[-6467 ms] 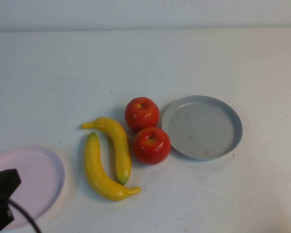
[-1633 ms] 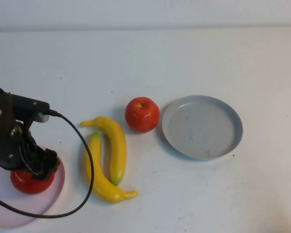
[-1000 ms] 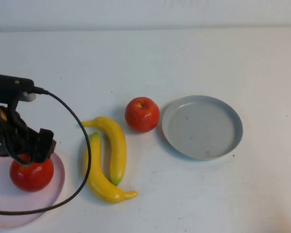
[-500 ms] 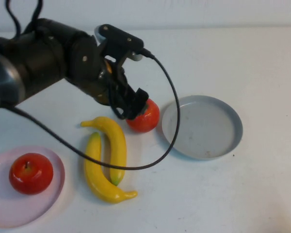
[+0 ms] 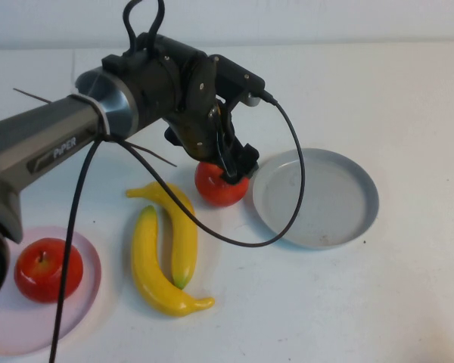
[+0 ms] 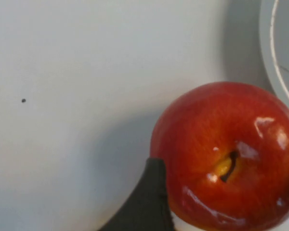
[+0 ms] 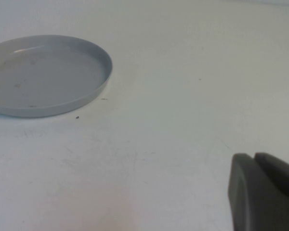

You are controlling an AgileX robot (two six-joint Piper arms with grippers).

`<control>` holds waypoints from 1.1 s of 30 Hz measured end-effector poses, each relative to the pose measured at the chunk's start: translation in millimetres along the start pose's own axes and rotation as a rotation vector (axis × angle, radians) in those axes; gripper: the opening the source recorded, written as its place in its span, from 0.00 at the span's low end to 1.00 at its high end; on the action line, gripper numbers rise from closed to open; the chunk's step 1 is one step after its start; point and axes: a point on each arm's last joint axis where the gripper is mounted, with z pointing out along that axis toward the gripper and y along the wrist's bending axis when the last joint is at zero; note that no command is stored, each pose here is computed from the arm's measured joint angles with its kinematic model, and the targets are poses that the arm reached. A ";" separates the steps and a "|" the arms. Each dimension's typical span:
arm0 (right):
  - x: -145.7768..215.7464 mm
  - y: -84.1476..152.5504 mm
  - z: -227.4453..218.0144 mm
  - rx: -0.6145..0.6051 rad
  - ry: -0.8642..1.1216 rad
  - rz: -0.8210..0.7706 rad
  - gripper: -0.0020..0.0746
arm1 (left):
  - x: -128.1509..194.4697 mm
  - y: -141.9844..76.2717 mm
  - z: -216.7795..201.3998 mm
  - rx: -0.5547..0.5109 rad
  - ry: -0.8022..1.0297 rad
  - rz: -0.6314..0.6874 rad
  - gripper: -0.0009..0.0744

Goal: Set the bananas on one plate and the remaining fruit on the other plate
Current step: Put one type of fruit in the left plate

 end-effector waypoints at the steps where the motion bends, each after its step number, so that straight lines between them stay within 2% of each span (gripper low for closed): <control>1: 0.0 0.0 0.0 0.000 0.000 0.000 0.01 | -0.3 0.5 3.1 -0.006 0.005 0.006 0.90; 15: 0.0 0.0 0.0 0.000 0.000 0.000 0.01 | -4.5 2.8 27.3 -0.023 0.023 0.024 0.90; 28: 0.0 0.0 0.0 0.000 0.000 0.000 0.01 | -4.2 3.3 30.3 -0.020 0.034 0.023 0.90; 33: 0.0 0.0 0.0 0.000 0.000 0.000 0.01 | -2.9 3.2 27.1 -0.017 0.050 0.022 0.78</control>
